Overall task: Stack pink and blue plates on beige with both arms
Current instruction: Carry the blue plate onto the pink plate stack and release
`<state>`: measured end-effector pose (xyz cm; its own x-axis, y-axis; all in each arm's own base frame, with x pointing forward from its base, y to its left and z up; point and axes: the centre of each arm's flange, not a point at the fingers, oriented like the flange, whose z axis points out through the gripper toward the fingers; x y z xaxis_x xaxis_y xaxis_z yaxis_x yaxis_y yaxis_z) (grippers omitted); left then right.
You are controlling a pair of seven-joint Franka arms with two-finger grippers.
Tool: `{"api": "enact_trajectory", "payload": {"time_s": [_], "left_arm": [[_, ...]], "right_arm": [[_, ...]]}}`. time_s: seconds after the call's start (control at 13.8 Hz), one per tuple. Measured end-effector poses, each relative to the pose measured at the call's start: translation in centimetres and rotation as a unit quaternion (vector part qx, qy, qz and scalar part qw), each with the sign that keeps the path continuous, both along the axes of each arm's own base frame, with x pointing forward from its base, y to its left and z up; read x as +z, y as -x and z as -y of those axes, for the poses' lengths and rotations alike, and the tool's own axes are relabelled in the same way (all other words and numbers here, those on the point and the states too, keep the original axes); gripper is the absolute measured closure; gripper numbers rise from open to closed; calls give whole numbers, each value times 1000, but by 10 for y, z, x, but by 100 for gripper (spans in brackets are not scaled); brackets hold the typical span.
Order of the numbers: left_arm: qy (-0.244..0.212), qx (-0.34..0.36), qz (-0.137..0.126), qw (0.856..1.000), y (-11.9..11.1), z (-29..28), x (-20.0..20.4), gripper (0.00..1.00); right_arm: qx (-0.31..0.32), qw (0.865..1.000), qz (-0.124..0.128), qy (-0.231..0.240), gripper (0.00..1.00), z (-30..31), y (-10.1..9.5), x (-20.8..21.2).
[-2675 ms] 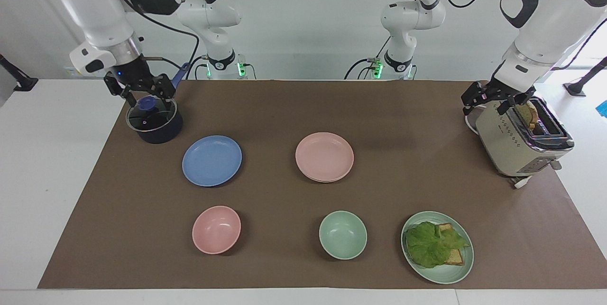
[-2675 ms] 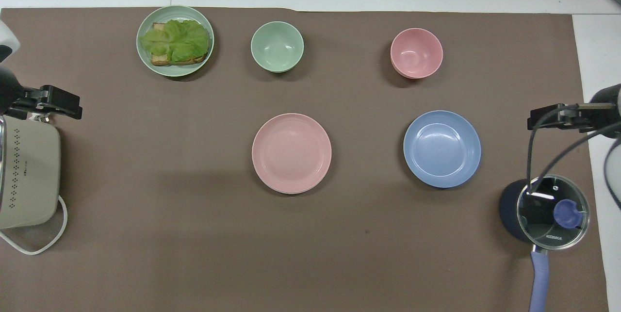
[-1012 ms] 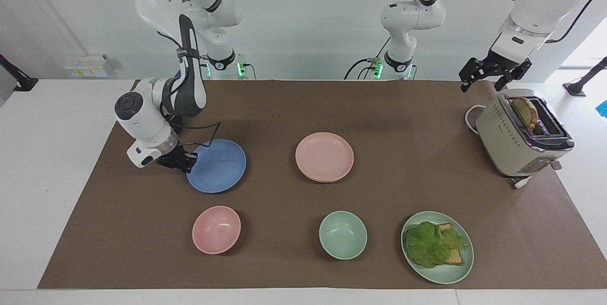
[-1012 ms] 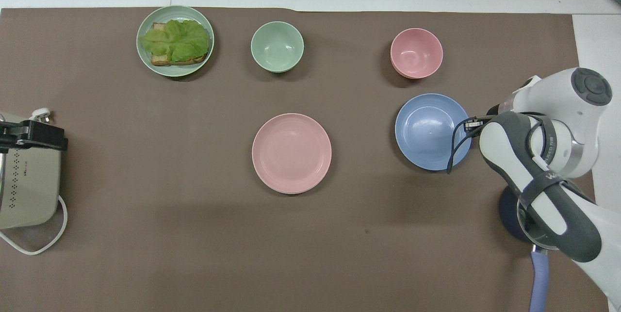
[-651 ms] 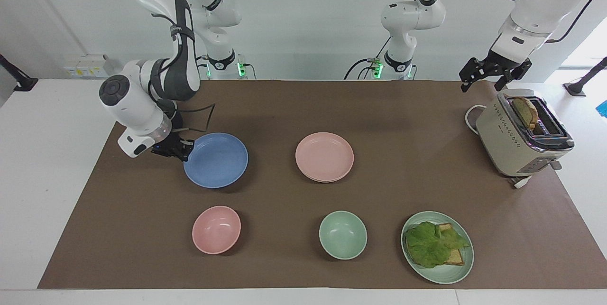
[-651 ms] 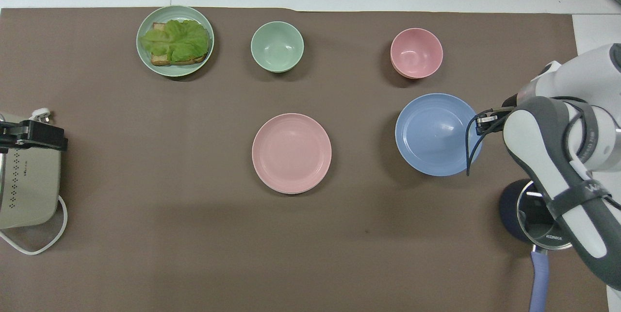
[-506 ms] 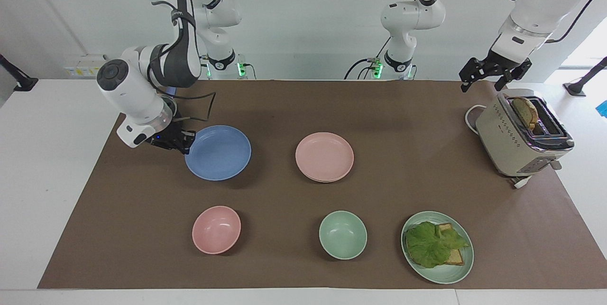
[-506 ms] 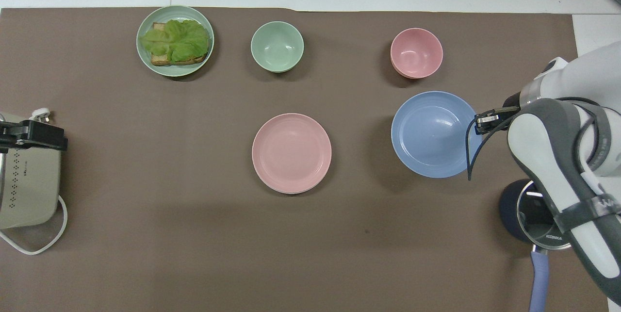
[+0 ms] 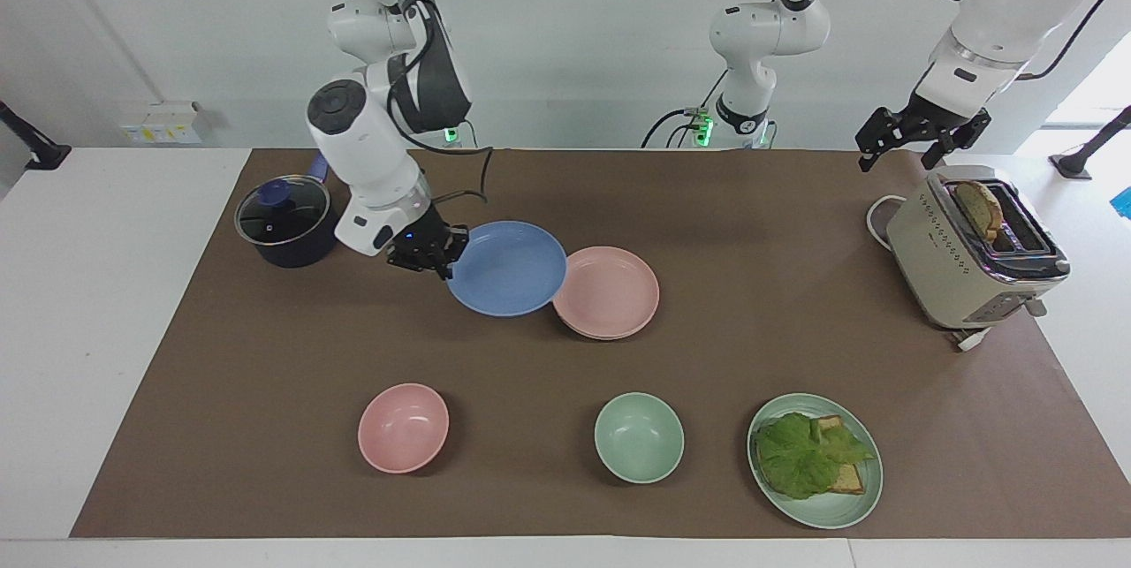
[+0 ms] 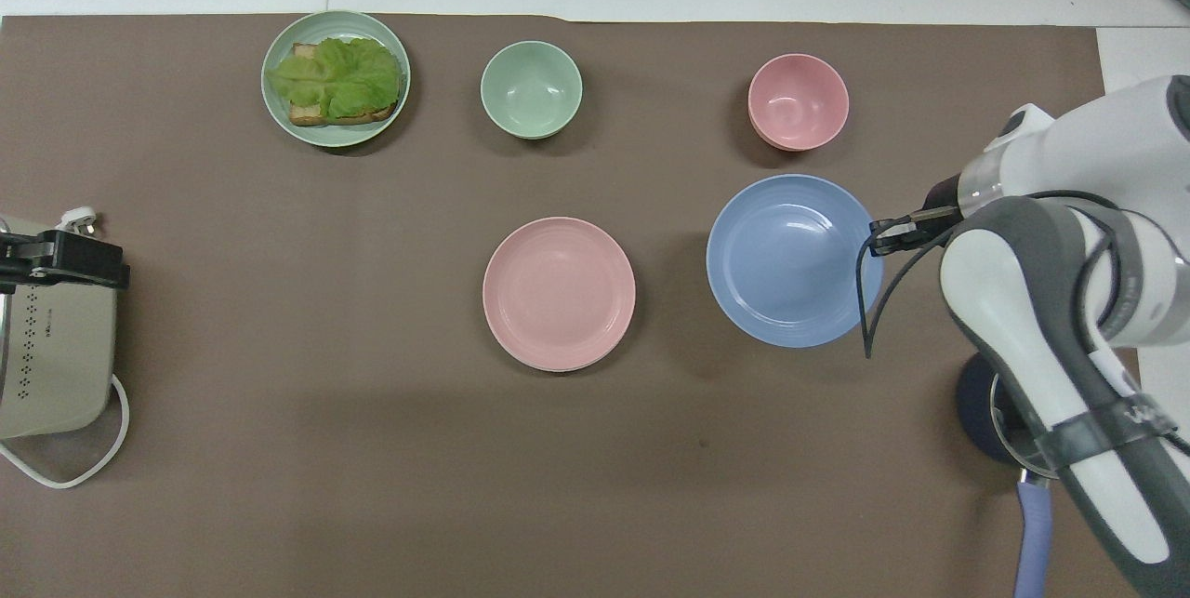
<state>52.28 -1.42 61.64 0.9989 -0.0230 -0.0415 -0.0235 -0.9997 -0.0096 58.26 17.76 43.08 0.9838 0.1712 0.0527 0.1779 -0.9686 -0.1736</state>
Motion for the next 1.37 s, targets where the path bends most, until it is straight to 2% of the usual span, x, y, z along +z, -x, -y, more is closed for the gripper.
{"api": "enact_trajectory", "payload": {"time_s": [0.14, 0.43, 0.8, 1.37], "left_arm": [[0, 0, 0, 1000, 0, 0, 0, 0], [0, 0, 0, 1000, 0, 0, 0, 0], [0, 0, 0, 1000, 0, 0, 0, 0], [0, 0, 0, 1000, 0, 0, 0, 0]], "right_arm": [[-13, 1000, 6, -5, 96, -52, 10, -9], [-27, 1000, -12, -2, 96, -113, 29, -39], [-23, 999, -31, 8, 96, -126, 33, -66], [-27, 999, -35, 11, 96, -124, 30, -84]]}}
